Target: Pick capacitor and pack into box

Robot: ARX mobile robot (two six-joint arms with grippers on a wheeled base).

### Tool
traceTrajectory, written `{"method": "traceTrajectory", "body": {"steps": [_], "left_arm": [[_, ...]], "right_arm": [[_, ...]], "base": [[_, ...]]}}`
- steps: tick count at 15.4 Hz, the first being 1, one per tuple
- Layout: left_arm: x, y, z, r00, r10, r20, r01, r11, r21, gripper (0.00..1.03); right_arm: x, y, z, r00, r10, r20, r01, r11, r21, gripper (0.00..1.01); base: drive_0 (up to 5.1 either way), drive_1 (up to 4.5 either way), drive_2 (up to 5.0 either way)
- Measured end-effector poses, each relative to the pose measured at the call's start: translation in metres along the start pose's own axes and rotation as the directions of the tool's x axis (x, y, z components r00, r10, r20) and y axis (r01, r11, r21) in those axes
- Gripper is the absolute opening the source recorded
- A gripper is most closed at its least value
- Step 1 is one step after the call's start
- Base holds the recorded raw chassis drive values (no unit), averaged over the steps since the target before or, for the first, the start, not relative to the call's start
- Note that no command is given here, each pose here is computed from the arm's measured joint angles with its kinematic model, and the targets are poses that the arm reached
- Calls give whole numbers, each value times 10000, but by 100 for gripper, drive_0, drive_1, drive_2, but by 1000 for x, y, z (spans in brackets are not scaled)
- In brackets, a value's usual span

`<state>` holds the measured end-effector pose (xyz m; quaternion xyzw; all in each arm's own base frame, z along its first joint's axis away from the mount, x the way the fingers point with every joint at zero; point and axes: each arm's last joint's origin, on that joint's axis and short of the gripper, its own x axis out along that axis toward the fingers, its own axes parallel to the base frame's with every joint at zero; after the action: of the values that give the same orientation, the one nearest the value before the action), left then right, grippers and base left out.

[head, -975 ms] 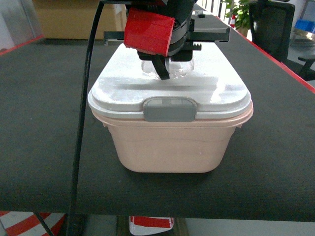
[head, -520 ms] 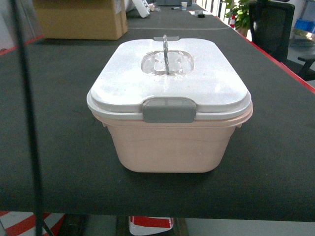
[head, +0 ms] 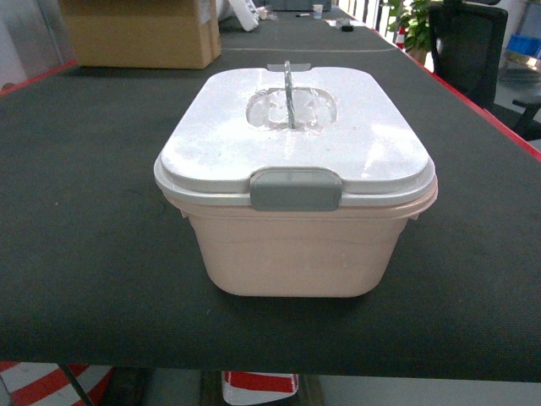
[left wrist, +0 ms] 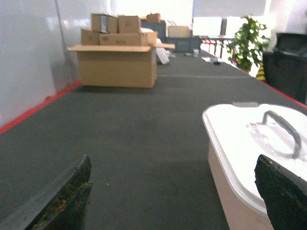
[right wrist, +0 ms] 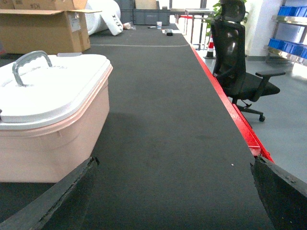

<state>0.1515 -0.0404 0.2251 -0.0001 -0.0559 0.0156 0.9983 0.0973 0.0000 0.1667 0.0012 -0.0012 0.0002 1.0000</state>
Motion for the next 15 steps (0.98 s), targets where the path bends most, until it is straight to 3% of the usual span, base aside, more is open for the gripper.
{"method": "traceTrajectory", "body": {"steps": [1, 2, 8, 9, 10, 12, 15], "left_arm": [[-1, 2, 2, 9962, -374, -787, 385, 9992, 122, 86], [-6, 8, -5, 9935, -334, -1092, 355, 9992, 179, 74], [-28, 30, -32, 9933, -273, -1125, 276, 9996, 11, 1], [-31, 36, -36, 9923, -433, -1159, 436, 9990, 5, 2], [-33, 43, -39, 9929, -74, -1190, 79, 10000, 34, 2], [-37, 41, -41, 9930, -349, -1133, 351, 9994, 2, 2], [-42, 42, -45, 9943, -322, -1011, 324, 9995, 1, 2]], "right_arm": [[0, 0, 0, 10000, -8, -8, 8, 10000, 0, 98], [0, 0, 0, 10000, -15, -15, 15, 10000, 0, 98], [0, 0, 0, 10000, -8, -8, 8, 10000, 0, 98], [0, 0, 0, 10000, -8, -8, 8, 10000, 0, 98], [0, 0, 0, 10000, -11, -4, 11, 10000, 0, 98], [0, 0, 0, 10000, -8, -4, 8, 10000, 0, 98], [0, 0, 0, 10000, -8, -8, 8, 10000, 0, 98]], "base": [[0, 0, 0], [0, 0, 0], [0, 0, 0], [0, 0, 0], [0, 0, 0], [0, 0, 0], [0, 0, 0]]}}
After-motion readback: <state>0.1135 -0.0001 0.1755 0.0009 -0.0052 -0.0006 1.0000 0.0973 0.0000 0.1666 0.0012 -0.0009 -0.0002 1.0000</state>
